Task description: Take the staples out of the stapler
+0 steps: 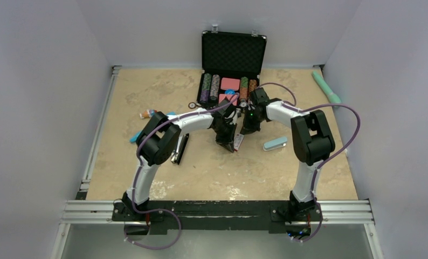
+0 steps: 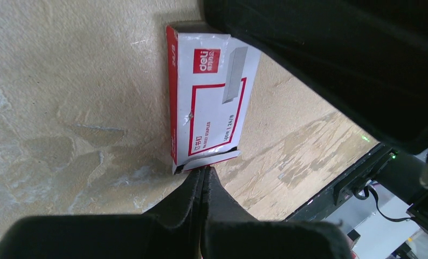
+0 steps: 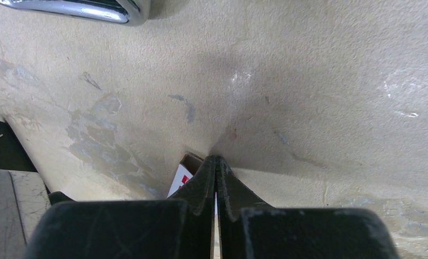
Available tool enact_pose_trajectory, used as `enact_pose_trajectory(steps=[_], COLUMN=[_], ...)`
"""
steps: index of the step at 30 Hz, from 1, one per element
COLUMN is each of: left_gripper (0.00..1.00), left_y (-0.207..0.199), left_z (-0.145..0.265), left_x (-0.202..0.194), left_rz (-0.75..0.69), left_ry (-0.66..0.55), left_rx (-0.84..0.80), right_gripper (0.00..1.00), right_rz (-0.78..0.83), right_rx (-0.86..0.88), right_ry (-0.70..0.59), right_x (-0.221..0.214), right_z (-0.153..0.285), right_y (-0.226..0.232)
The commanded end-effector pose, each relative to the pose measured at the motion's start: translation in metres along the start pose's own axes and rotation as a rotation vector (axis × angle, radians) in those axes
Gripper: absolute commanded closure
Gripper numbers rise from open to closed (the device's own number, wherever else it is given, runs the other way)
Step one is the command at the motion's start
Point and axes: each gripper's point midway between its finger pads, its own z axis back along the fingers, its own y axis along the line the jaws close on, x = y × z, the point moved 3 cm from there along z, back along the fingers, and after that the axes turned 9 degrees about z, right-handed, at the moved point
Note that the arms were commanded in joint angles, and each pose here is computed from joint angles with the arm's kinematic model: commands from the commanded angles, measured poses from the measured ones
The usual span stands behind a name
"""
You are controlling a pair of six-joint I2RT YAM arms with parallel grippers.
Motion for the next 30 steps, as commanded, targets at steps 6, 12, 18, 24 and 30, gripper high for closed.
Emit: enact_pose_trajectory(steps=[6, 12, 18, 24, 30], left_gripper=[1.0, 1.0, 1.0, 1.0, 1.0], left_y=[0.011, 0.012, 0.012, 0.012, 0.014], left_z=[0.003, 0.002, 0.003, 0.006, 0.01], left_x=[0.009, 0.008, 0.007, 0.008, 0.008], left_rz=[-0.018, -0.014, -0.015, -0.022, -0.042], left_ry=[-0.079, -0.08, -0.084, -0.098, -0.1], left_rx=[0.06, 0.059, 0.061, 0.068, 0.086], right_gripper=[0.99, 0.98, 0.86, 0.67, 0.57], right_rz=[0.04, 0.067, 0.083, 0.096, 0.104], right_rx=[-0.069, -0.039, 0.003, 0.007, -0.051], right_ry=[0.225, 0.285, 0.355, 0.374, 0.36], right_x=[-0.056, -0.07, -0.087, -0.092, -0.085], right_z=[-0.018, -0.021, -0.021, -0.013, -0.009], right_y=[-0.014, -0.01, -0.008, -0.009, -0.015])
